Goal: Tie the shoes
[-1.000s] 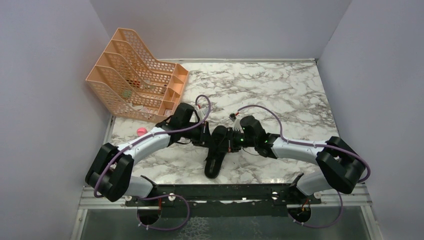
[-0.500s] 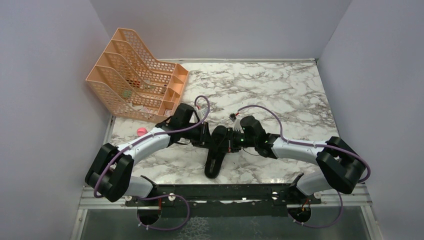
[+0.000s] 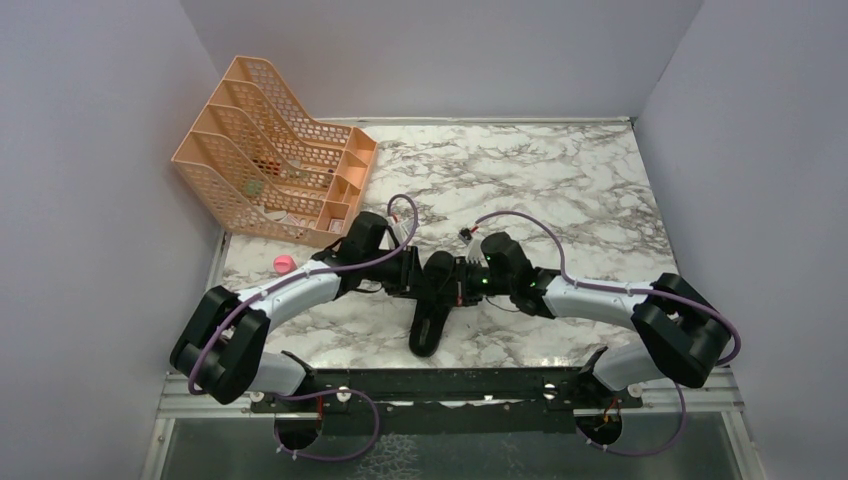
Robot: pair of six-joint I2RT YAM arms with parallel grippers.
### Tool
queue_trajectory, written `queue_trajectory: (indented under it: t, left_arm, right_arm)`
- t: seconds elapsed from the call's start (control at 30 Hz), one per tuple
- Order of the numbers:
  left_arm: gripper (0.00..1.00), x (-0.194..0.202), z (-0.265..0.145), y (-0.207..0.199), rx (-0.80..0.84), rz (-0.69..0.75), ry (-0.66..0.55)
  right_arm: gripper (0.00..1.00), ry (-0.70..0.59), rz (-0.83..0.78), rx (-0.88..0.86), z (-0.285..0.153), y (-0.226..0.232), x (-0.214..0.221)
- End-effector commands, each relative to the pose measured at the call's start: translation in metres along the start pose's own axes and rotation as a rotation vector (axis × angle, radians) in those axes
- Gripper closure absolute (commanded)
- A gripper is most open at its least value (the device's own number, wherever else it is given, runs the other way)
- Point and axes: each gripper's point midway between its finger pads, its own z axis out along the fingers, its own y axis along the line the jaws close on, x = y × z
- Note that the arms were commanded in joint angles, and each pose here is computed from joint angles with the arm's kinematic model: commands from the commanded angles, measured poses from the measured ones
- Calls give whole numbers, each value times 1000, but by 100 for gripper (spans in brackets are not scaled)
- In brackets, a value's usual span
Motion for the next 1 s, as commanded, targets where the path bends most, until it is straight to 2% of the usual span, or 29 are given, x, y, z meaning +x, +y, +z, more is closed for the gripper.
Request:
queue_trajectory:
  t: [0.0,0.17,0.33,0.5,0.7,0.97]
  left_arm:
    - [70,0,6,-4,29,0,-17]
    - [72,11,14,-4,37,4,13]
    - [91,11,14,-1,33,4,5]
    - [100,14,12,5,-9,22,21]
    - [100,13,6,9,-48,43,-6]
    - [100,8,-1,8,-67,59,-58]
  right_arm:
    - [99,1,-30,-65,0,10,-1]
    - [99,-14,-27,-75,-1,12,-3]
    - [99,-6,-38,-101,-2,17,-2]
    - [99,-27,-41,-91,-6,18,-5]
    - [89,-12,-47,-41,-7,12,-6]
    - [66,61,-70,164,-31,-7,0]
